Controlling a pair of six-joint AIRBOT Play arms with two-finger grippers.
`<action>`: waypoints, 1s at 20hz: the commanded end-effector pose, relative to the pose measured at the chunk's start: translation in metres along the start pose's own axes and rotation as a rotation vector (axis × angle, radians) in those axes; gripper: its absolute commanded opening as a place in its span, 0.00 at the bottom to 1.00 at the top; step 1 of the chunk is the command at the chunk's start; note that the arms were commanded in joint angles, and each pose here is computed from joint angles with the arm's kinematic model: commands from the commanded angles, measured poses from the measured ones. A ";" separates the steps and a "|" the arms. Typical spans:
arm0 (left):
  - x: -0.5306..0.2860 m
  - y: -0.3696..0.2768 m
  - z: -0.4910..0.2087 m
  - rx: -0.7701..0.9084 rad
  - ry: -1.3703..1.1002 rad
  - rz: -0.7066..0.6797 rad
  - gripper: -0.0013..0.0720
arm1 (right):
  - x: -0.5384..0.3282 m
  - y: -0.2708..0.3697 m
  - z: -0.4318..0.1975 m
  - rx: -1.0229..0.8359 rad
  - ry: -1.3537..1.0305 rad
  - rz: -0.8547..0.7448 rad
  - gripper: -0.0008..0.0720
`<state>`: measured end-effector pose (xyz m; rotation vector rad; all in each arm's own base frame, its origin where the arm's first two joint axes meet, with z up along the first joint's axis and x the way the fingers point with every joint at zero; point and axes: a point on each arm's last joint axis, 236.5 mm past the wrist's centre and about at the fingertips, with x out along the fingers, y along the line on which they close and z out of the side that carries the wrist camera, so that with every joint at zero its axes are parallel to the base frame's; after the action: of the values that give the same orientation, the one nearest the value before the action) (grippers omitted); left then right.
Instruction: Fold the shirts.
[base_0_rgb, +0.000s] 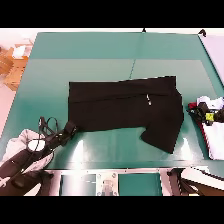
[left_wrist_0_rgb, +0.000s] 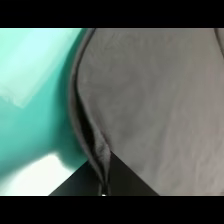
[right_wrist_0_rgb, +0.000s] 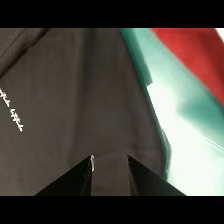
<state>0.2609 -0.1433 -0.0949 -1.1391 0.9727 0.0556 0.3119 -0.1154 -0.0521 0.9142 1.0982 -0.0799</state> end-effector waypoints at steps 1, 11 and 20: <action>-0.003 0.003 0.018 0.026 -0.020 0.004 0.05 | -0.007 -0.005 -0.013 0.035 0.050 0.012 0.37; -0.022 0.005 0.076 0.155 -0.082 0.001 0.05 | 0.001 -0.028 -0.143 0.224 0.435 0.032 0.58; -0.022 0.003 0.064 0.162 -0.031 -0.009 0.05 | 0.051 -0.021 -0.171 0.091 0.441 -0.047 0.58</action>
<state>0.2885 -0.0786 -0.0784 -0.9912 0.9114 0.0065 0.1937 0.0116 -0.1140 1.0842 1.5707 0.0903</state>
